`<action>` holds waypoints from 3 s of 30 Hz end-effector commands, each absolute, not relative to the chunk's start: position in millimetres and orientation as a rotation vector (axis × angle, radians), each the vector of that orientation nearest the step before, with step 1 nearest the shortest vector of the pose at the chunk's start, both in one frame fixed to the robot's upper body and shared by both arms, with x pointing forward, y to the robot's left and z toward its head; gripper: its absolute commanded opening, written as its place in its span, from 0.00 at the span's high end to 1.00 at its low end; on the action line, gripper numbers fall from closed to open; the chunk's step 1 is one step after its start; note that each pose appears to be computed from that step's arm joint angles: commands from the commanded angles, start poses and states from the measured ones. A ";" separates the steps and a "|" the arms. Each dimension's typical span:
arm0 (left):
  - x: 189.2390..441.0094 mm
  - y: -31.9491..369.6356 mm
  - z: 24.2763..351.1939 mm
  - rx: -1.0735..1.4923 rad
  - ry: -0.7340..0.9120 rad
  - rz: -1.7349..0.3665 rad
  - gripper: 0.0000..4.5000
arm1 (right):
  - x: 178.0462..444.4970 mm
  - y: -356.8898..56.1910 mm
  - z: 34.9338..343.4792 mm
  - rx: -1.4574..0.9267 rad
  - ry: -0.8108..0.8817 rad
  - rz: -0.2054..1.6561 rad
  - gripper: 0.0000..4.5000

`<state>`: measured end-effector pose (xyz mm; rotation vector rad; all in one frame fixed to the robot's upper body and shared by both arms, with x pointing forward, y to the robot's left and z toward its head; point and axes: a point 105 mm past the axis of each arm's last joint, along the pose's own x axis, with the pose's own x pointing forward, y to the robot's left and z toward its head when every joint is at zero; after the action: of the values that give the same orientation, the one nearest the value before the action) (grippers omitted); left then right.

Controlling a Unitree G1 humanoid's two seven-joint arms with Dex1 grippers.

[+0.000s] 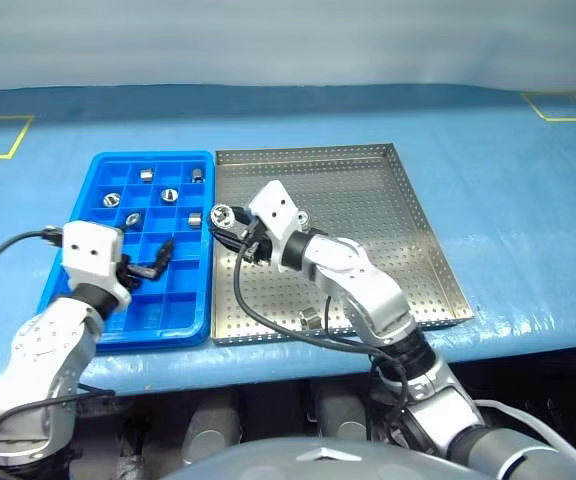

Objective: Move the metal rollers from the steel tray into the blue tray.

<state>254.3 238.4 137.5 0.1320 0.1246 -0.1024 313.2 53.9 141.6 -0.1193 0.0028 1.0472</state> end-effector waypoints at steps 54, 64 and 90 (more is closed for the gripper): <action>204.7 182.7 134.4 0.054 0.132 -0.331 0.04 | 318.3 142.0 131.7 -0.209 -0.069 1.335 0.63; 203.5 180.9 132.3 0.046 0.140 -0.331 0.04 | 320.2 158.1 140.8 -0.217 -0.103 1.352 0.63; 181.3 187.8 126.4 -0.026 0.124 -0.125 0.04 | 282.1 201.9 161.9 -0.220 -0.186 1.516 0.63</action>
<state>182.7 194.7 109.8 -0.0439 0.1955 -0.1120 351.5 102.1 92.2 -0.3214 0.0446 1.2738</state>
